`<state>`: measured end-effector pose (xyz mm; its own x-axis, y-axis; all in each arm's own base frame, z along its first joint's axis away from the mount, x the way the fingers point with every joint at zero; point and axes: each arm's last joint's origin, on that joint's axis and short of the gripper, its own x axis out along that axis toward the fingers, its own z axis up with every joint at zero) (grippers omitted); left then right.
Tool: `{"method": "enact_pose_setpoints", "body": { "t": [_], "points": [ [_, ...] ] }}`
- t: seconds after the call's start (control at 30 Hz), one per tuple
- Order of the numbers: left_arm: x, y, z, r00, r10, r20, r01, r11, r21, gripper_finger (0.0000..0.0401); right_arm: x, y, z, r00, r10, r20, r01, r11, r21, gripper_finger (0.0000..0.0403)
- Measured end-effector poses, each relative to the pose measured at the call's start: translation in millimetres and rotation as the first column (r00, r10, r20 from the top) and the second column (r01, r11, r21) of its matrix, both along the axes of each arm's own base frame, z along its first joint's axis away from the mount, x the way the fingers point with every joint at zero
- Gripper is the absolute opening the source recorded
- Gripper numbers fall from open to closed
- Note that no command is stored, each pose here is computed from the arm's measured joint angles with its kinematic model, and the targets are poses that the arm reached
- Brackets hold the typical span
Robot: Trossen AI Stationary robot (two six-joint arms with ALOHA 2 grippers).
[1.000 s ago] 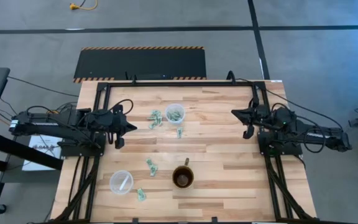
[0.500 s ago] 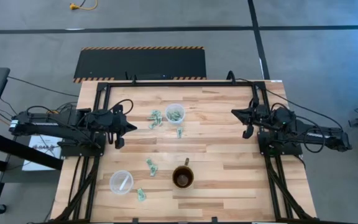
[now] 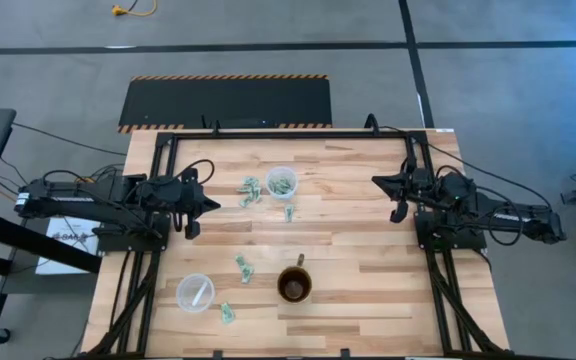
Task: Pick and place items into bin
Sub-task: Put the stevia packet into the top transparent bin
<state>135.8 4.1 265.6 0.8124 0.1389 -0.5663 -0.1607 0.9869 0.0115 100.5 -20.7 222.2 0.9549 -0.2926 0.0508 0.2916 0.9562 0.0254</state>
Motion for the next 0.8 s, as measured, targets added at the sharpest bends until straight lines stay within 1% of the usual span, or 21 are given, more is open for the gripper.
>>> {"method": "enact_pose_setpoints", "body": {
  "t": [0.07,0.1,0.17,0.23,0.3,0.37,0.6,0.67,0.7,0.8],
  "points": [
    [0,0,0,1.000,-0.001,0.000,0.001,1.000,0.001,0.0000,0,0,0,1.000,0.000,0.000,0.000,1.000,0.000,0.0000],
    [0,0,0,1.000,-0.017,-0.005,0.018,1.000,0.026,0.0000,0,0,0,1.000,0.000,0.000,0.000,1.000,0.000,0.0000],
    [0,0,0,0.996,-0.086,-0.032,0.090,0.985,0.148,0.0000,0,0,0,1.000,0.000,0.000,0.000,1.000,0.000,0.0000],
    [0,1,0,0.988,-0.140,-0.063,0.151,0.957,0.248,0.0000,0,0,0,1.000,0.000,0.000,0.000,1.000,0.000,0.0000],
    [0,1,0,0.982,-0.172,-0.082,0.189,0.936,0.297,0.0000,0,0,0,1.000,0.000,0.000,0.000,1.000,0.000,0.0000],
    [0,1,0,0.979,-0.185,-0.089,0.204,0.927,0.315,0.0000,0,0,0,1.000,0.000,0.000,0.000,1.000,0.000,0.0000],
    [1,1,1,0.979,-0.188,-0.074,0.202,0.926,0.320,0.0000,0,0,0,1.000,0.000,-0.004,0.000,1.000,0.001,0.0000],
    [2,0,3,0.984,-0.177,-0.019,0.176,0.956,0.235,0.0000,0,0,0,1.000,0.000,-0.007,0.000,1.000,0.001,0.0000],
    [4,-1,5,0.984,-0.180,0.016,0.173,0.964,0.203,0.0000,0,0,-1,1.000,0.000,-0.008,0.000,1.000,0.001,0.0000],
    [10,-3,17,0.968,-0.175,0.179,0.157,0.982,0.109,0.0000,0,0,-1,1.000,0.000,-0.013,0.000,1.000,0.002,0.0000]
  ]
}}
